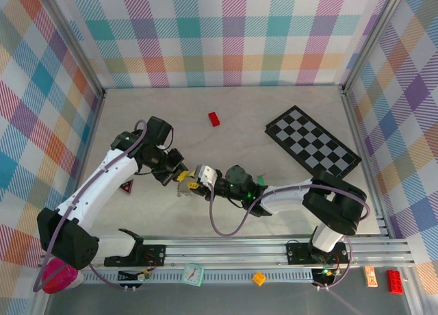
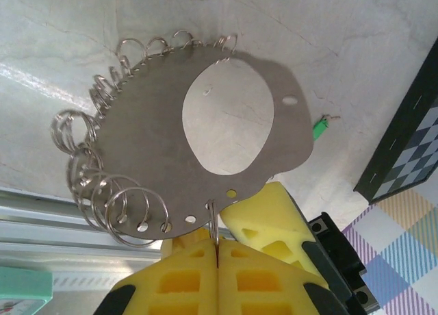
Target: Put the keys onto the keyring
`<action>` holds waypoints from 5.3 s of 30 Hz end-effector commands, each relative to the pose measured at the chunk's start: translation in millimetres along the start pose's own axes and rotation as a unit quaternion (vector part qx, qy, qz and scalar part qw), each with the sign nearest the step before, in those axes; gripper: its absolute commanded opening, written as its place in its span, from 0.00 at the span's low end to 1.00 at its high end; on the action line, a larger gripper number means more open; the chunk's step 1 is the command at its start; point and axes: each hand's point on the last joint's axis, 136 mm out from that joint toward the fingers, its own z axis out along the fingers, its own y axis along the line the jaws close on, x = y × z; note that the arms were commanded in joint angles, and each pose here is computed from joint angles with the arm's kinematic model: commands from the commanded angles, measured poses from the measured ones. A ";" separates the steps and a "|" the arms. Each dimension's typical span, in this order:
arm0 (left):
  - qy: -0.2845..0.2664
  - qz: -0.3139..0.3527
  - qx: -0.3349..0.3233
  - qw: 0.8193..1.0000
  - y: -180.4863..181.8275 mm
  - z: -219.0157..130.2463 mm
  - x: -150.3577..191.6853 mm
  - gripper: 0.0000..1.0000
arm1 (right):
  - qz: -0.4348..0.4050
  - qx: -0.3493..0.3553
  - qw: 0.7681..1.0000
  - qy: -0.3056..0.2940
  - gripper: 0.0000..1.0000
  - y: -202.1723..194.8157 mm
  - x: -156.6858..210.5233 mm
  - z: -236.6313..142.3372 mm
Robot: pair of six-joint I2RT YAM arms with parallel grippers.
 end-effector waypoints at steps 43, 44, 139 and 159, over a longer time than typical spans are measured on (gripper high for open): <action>-0.246 0.863 0.099 0.430 -14.7 -14.9 16.3 0.58 | 0.000 -0.088 0.993 0.082 0.00 4.2 -9.9 -37.8; -0.234 0.869 0.101 0.425 -11.1 -11.5 18.8 0.58 | -0.001 -0.091 0.992 0.085 0.00 4.4 -10.4 -39.0; -0.197 0.843 0.252 0.432 -20.2 8.0 58.1 0.00 | -0.007 -0.201 0.977 0.070 0.00 21.0 -50.8 -58.3; -0.210 0.837 0.250 0.439 -24.8 1.9 56.5 0.00 | 0.253 0.326 0.898 0.152 0.34 -125.4 30.2 -147.2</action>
